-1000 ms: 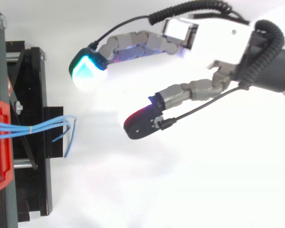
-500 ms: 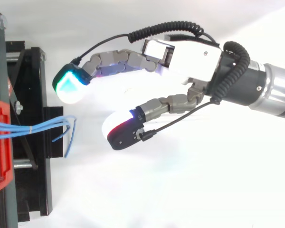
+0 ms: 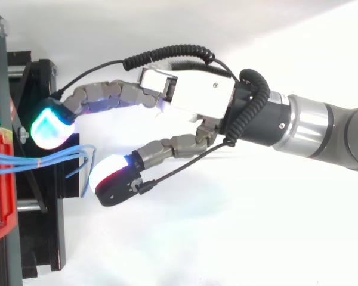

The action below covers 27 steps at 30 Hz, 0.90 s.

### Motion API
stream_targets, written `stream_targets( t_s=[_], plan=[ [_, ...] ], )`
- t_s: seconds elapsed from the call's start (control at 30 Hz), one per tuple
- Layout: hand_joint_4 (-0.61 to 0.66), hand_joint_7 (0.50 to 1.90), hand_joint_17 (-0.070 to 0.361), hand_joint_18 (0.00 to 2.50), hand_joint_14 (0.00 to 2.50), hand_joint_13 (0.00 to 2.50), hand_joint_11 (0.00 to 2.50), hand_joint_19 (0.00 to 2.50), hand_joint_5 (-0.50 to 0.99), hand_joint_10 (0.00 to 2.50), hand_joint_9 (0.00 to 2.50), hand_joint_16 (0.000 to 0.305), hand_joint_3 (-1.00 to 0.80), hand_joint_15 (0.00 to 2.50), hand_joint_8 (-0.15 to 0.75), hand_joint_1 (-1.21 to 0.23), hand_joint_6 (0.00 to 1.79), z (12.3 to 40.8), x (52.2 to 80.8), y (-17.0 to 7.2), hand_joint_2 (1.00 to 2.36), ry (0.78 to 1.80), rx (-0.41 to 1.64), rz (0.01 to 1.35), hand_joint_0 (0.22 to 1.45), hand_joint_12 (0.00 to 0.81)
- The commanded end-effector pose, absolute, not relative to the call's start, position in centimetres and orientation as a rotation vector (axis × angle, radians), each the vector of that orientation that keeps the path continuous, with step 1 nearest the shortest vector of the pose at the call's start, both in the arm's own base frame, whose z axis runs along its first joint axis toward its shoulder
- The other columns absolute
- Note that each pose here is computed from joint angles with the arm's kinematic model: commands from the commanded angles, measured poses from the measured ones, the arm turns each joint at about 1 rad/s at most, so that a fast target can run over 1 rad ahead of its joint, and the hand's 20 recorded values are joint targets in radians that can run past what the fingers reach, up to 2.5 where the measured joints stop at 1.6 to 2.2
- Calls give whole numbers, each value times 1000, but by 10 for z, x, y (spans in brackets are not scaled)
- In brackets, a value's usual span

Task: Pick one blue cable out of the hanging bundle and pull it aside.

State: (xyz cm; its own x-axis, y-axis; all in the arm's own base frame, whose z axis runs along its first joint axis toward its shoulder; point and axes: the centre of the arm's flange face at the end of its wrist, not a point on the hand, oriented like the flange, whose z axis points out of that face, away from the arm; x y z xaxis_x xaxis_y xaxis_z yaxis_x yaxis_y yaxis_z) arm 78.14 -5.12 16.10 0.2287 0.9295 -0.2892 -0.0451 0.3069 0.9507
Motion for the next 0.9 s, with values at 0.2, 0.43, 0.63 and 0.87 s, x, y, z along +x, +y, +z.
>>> stream_targets(
  t_s=[0.2,0.43,0.63,0.87],
  plan=[
    [113,670,74,250,5,412,95,182,-225,3,492,33,-493,123,204,-637,501,142,790,-37,1001,1121,1030,902,533,224],
    [134,687,74,258,6,422,105,197,-214,3,500,33,-491,138,207,-632,501,142,789,-30,1001,1144,1038,932,532,227],
    [151,704,74,264,6,435,106,197,-205,3,509,33,-494,146,211,-629,501,141,789,-30,1000,1144,1041,936,533,229],
    [177,760,74,268,6,437,118,205,-183,4,518,33,-490,147,216,-625,502,143,790,-37,1000,1130,1066,987,531,229]
  ],
)
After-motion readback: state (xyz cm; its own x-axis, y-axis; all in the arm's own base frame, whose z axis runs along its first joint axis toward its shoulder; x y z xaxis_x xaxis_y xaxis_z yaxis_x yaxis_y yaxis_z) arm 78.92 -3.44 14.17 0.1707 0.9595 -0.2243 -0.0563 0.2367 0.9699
